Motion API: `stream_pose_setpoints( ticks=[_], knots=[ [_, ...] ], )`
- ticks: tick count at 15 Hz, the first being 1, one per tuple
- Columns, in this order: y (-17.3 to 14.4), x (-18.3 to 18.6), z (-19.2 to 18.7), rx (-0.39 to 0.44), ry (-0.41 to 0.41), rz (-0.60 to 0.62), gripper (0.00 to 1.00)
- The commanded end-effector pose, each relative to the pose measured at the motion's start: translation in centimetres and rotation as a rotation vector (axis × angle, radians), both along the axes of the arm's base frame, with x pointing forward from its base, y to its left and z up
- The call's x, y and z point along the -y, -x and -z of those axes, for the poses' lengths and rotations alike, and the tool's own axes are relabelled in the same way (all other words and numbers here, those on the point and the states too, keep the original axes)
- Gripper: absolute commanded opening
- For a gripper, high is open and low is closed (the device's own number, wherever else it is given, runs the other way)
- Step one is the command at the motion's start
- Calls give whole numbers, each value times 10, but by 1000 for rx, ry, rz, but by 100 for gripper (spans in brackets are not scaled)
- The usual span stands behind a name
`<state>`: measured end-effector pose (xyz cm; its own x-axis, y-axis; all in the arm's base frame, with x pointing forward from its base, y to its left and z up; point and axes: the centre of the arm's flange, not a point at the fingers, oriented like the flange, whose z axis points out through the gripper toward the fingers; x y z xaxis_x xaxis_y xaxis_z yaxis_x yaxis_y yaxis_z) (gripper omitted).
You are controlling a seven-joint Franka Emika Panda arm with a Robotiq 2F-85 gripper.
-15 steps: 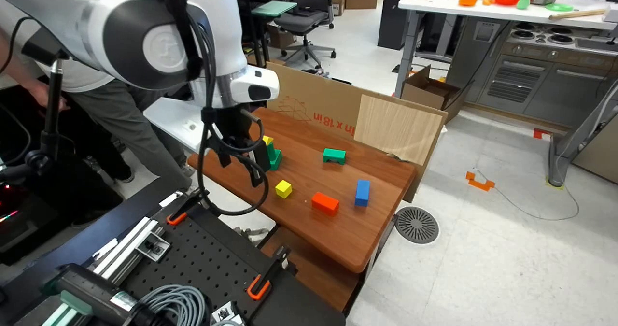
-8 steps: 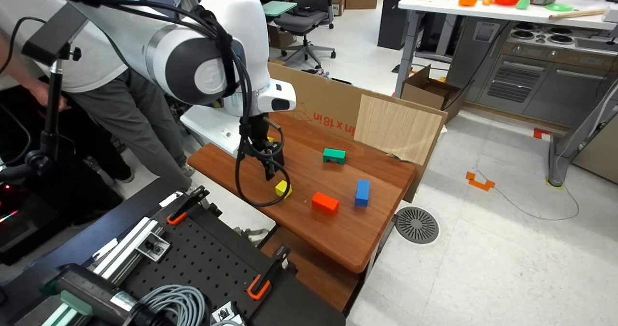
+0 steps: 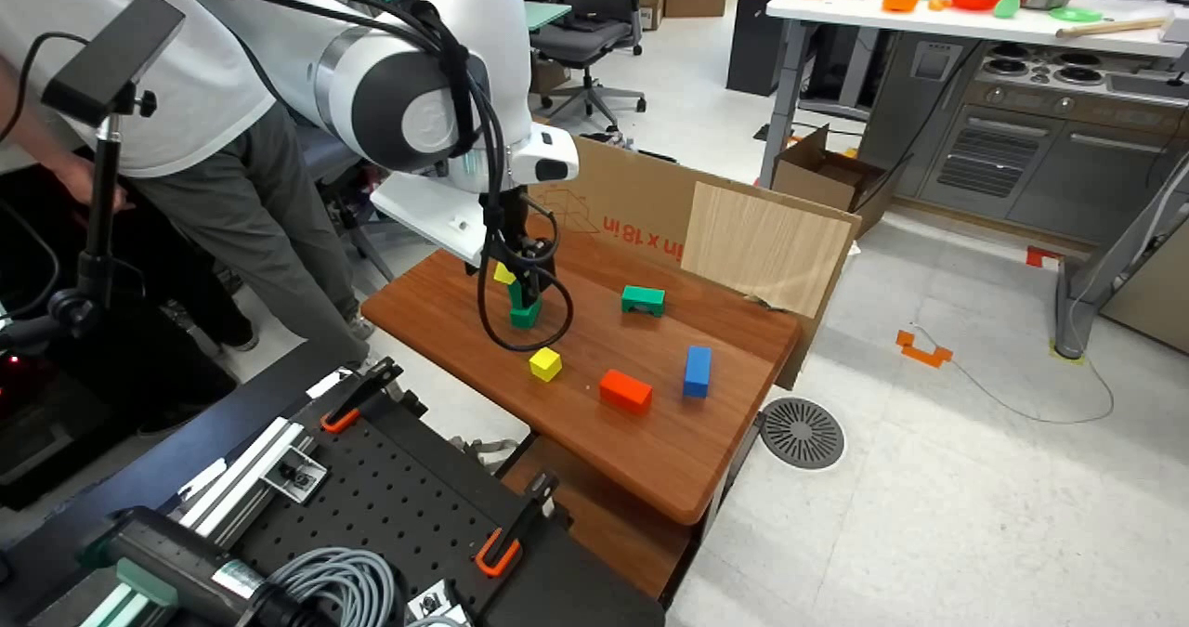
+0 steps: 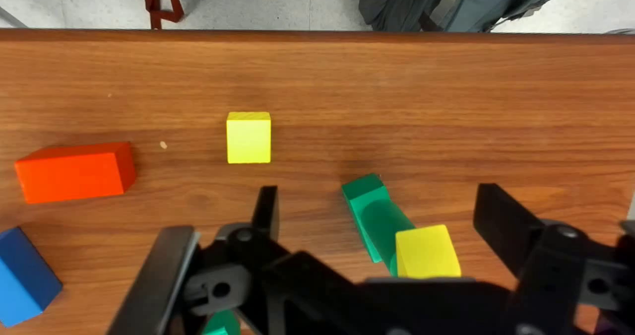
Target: Put the yellow triangular block on the cube
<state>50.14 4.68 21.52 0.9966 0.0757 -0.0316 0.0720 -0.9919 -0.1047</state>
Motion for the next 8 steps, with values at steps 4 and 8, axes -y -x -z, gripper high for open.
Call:
stream_pose_setpoints(
  ticks=[4,8],
  knots=[
    [-15,-18,-1,23,-10,-19,100],
    [-22,-30,-4,32,-7,-19,100]
  ],
)
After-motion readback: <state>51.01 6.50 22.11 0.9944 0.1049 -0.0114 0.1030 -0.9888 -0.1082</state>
